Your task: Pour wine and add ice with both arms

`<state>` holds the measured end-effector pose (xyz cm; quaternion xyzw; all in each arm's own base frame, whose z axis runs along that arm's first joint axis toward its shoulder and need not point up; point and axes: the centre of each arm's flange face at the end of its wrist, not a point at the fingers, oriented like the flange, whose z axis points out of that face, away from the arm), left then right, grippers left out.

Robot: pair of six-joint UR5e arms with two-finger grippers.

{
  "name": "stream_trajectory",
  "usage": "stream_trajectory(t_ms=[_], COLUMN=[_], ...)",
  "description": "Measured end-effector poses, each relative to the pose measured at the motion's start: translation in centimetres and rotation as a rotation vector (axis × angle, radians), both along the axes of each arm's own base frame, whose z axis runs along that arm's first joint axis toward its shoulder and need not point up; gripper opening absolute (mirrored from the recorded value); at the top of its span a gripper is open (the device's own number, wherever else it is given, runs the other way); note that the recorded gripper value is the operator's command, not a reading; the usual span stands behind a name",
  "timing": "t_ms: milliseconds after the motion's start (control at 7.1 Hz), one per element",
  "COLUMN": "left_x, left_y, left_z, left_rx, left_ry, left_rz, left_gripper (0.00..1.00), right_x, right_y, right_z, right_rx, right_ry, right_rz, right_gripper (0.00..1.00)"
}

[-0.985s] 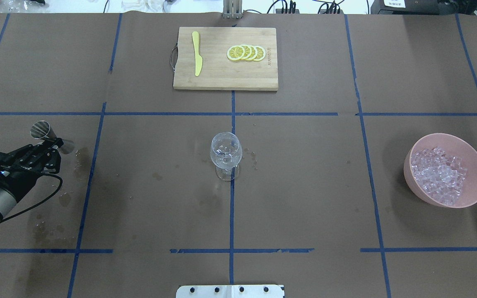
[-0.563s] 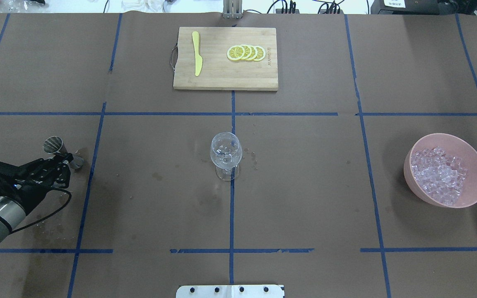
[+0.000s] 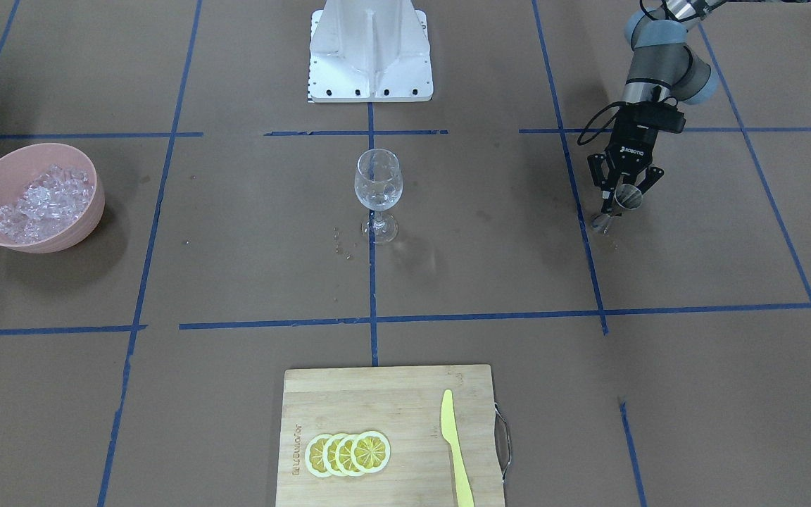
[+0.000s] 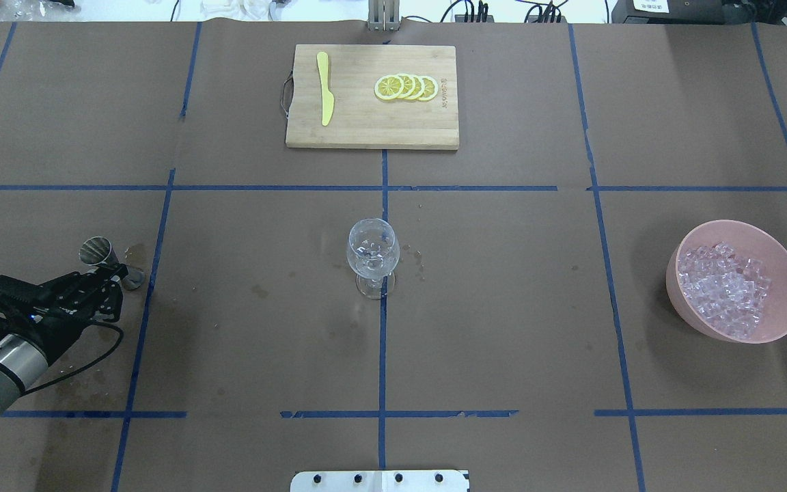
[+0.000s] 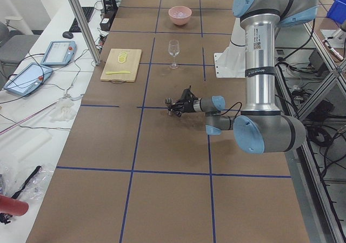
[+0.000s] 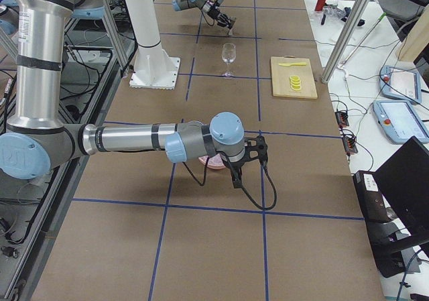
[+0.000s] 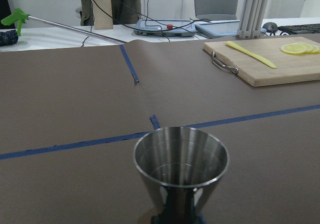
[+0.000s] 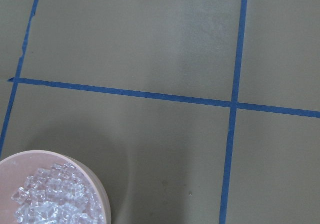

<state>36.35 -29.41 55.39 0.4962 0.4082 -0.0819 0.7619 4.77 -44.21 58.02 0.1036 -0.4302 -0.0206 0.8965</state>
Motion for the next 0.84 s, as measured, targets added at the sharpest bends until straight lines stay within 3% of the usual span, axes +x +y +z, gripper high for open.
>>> stream_trajectory(t_ms=[141,282,422,845], left_x=[0.15,0.22,0.25,-0.49], left_y=[0.19,0.30,0.35,0.04], left_z=[0.03,0.04,0.03,-0.58], left_rx=[0.000,0.000,-0.001,0.016], left_ry=[-0.001,-0.001,0.001,0.019], left_rz=[0.005,0.008,0.008,-0.049], left_gripper=[0.41,0.52,1.00,1.00], right_x=[0.01,0.01,0.02,0.01], right_y=[0.02,0.02,0.02,-0.10], right_z=[0.03,0.05,0.05,-0.01], right_rx=[0.000,0.000,0.000,0.001], right_ry=[0.000,0.000,0.000,0.000], right_rz=[0.000,0.000,0.000,0.001], right_gripper=[1.00,1.00,1.00,1.00])
